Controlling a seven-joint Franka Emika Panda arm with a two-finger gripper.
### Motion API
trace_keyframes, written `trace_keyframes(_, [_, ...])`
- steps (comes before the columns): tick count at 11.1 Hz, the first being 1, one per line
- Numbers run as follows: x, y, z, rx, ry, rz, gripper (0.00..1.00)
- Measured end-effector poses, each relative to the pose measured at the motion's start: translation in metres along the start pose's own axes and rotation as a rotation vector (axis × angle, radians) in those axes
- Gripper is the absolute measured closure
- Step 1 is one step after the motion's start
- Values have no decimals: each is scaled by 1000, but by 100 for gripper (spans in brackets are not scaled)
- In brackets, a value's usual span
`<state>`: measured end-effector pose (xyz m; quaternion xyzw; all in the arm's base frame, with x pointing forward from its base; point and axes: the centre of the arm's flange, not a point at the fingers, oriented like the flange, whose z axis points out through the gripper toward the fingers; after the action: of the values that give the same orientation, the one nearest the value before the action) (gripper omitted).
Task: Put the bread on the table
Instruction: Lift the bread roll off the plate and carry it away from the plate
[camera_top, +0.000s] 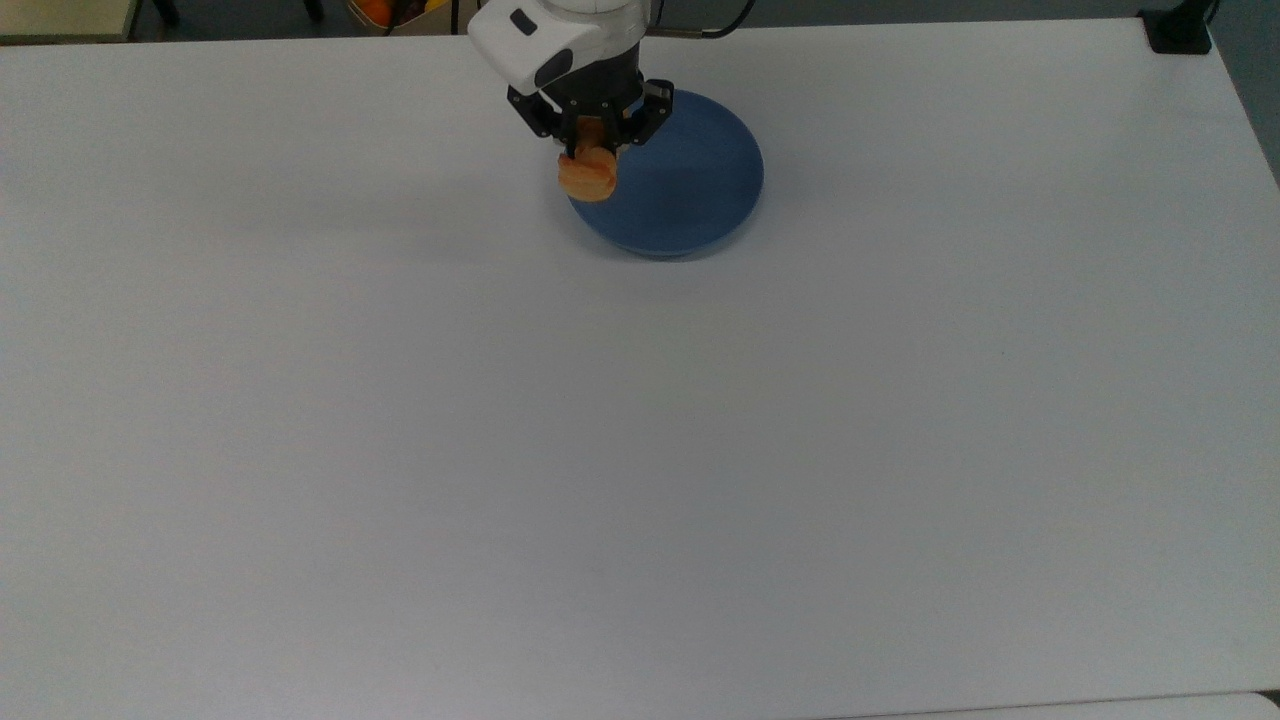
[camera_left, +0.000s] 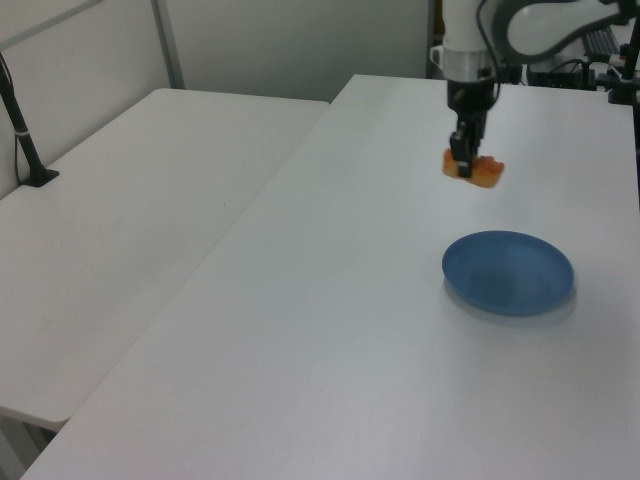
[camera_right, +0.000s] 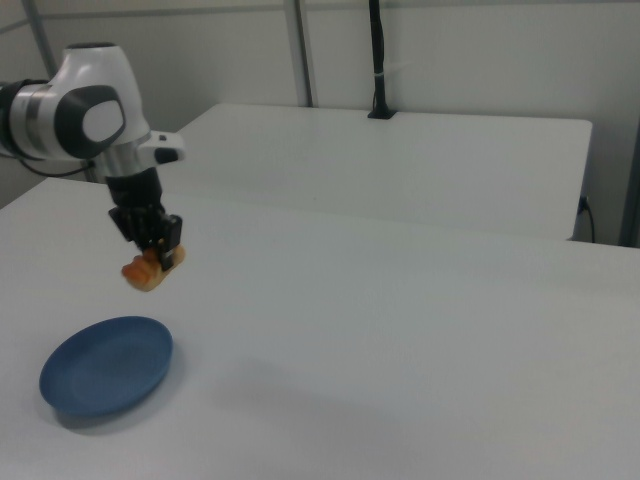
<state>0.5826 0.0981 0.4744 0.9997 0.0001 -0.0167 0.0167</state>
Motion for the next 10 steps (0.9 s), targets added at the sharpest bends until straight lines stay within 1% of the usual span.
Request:
trace_keyframes(1, [20, 5, -2, 1, 18, -10, 66])
trace_keyframes(3, [60, 13, 14, -3, 29, -35, 65])
trace_keyframes(4, [78, 19, 24, -2, 58, -48, 65])
trace_keyframes(5, [95, 27, 34, 0, 112, -56, 64])
trace_keyframes(7, [119, 45, 52, 0, 218, -65, 63])
trace_keyframes(9, [139, 60, 75, -1, 316, -53, 61])
trace_keyframes(10, [146, 63, 89, -2, 347, -50, 61])
